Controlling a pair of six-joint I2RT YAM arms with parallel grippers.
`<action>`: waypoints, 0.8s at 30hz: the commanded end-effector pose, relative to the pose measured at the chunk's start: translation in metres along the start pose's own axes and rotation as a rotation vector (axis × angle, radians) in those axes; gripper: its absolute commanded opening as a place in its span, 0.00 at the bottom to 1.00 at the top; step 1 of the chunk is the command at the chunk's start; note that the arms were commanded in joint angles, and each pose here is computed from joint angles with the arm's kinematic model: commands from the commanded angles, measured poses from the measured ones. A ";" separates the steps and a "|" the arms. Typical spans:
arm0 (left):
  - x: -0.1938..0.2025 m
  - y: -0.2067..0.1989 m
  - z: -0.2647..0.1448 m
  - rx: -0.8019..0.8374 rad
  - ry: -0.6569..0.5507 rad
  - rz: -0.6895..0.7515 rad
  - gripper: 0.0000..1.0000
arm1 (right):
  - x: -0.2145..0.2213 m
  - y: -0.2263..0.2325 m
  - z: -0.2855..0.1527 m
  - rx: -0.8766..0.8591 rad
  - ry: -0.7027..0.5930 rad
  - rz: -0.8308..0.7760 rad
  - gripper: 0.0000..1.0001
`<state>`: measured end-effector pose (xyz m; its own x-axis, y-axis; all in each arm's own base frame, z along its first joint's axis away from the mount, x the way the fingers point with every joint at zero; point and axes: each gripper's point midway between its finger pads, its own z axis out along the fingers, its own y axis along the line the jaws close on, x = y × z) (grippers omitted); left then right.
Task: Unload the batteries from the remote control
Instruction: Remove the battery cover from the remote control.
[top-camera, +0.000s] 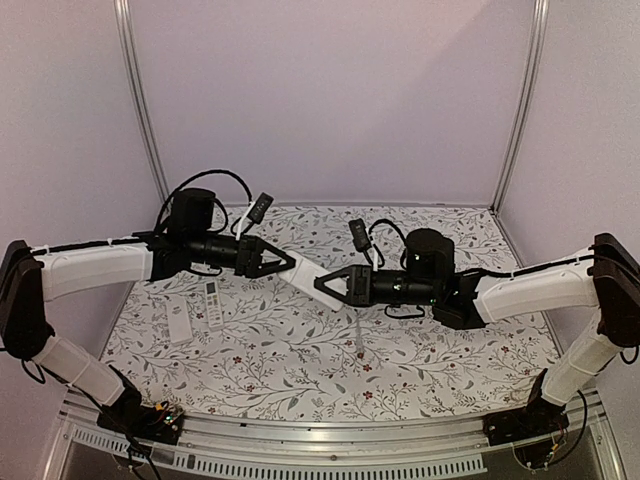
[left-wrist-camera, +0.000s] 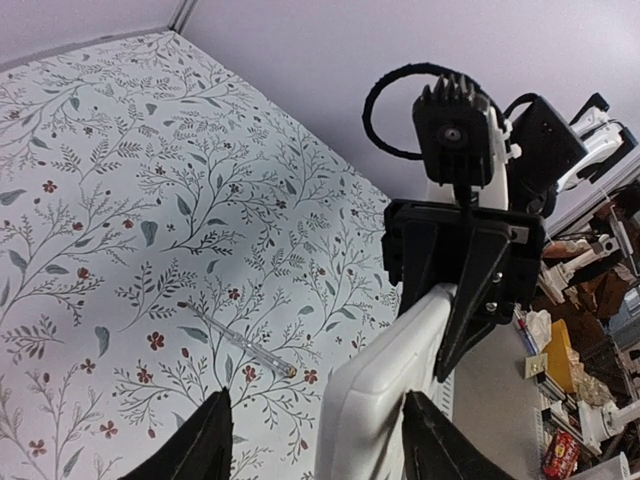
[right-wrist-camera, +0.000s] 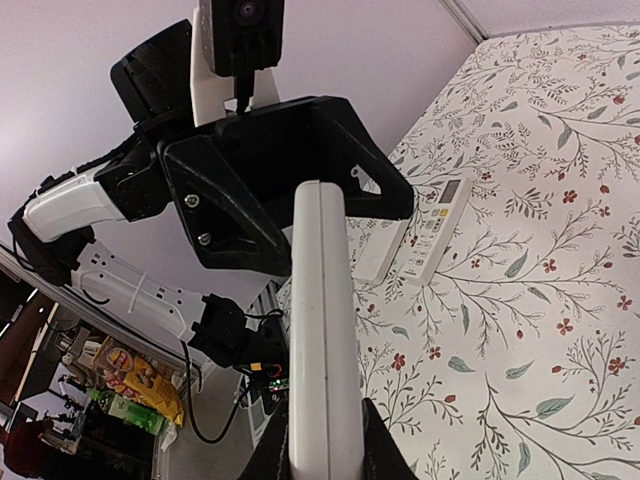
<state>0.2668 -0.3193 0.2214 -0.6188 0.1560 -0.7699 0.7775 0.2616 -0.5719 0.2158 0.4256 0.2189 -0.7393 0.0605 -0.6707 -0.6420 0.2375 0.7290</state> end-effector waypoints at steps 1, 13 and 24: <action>-0.002 0.002 0.003 -0.028 0.008 0.004 0.57 | -0.015 0.014 -0.007 -0.022 -0.044 -0.027 0.00; -0.006 0.011 -0.003 -0.042 -0.010 -0.028 0.48 | -0.017 0.015 -0.009 -0.019 -0.051 -0.031 0.00; -0.007 0.002 -0.003 0.027 -0.010 -0.028 0.39 | -0.021 0.009 -0.014 0.023 -0.084 -0.026 0.00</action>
<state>0.2706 -0.3169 0.2269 -0.6348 0.1408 -0.7598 0.7640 0.2614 -0.5899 0.2203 0.4204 0.2243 -0.7333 0.0858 -0.6745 -0.6368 0.2611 0.7255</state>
